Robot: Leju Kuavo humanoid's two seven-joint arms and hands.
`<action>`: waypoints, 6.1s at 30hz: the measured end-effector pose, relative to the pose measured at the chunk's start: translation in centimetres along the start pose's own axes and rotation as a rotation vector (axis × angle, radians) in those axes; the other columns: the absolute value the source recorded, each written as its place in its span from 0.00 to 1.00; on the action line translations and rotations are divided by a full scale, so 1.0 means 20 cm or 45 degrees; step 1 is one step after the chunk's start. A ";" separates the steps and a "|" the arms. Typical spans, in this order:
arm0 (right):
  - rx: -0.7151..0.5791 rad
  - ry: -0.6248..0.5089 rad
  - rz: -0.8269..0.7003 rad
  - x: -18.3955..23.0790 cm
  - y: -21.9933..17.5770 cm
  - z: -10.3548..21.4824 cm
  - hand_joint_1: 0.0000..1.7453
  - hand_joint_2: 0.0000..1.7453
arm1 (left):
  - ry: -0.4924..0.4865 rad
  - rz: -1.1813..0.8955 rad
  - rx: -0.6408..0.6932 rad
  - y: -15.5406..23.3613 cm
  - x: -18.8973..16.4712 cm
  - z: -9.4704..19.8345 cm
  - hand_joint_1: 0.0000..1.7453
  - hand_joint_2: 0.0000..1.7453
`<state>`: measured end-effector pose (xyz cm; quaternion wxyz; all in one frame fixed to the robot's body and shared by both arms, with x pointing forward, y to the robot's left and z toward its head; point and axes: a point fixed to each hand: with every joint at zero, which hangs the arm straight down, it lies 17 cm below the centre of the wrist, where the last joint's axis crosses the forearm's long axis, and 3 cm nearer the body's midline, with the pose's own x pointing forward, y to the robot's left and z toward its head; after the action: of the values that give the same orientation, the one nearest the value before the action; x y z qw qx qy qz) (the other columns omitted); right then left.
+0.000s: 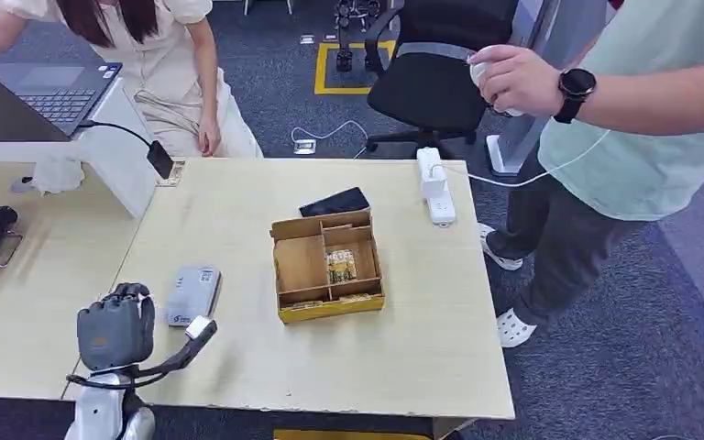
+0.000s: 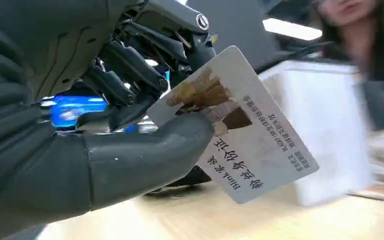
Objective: Pass the card to the sensor for recognition and then transmit it.
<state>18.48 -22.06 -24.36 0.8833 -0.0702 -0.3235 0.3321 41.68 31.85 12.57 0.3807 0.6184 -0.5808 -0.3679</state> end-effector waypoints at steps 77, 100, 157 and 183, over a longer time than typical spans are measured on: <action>0.062 -0.036 0.063 0.06 0.05 -0.01 0.00 1.00 | 0.033 0.262 0.193 0.39 -0.08 -0.55 1.00 1.00; 0.036 -0.042 0.036 0.06 0.04 -0.01 0.00 1.00 | -0.182 0.693 -0.179 0.11 0.24 -0.39 0.00 1.00; -0.108 0.116 -0.197 -0.21 -0.02 0.07 0.00 1.00 | -0.878 0.478 -0.433 0.30 1.11 0.75 0.00 1.00; -0.075 0.106 -0.165 -0.17 0.00 0.06 0.00 1.00 | -0.830 0.483 -0.376 0.31 1.43 0.57 0.00 1.00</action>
<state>15.82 -24.24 -25.23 0.9131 -0.0887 -0.2999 0.2615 30.37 2.62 12.75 0.3225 0.2898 -0.7158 -0.5475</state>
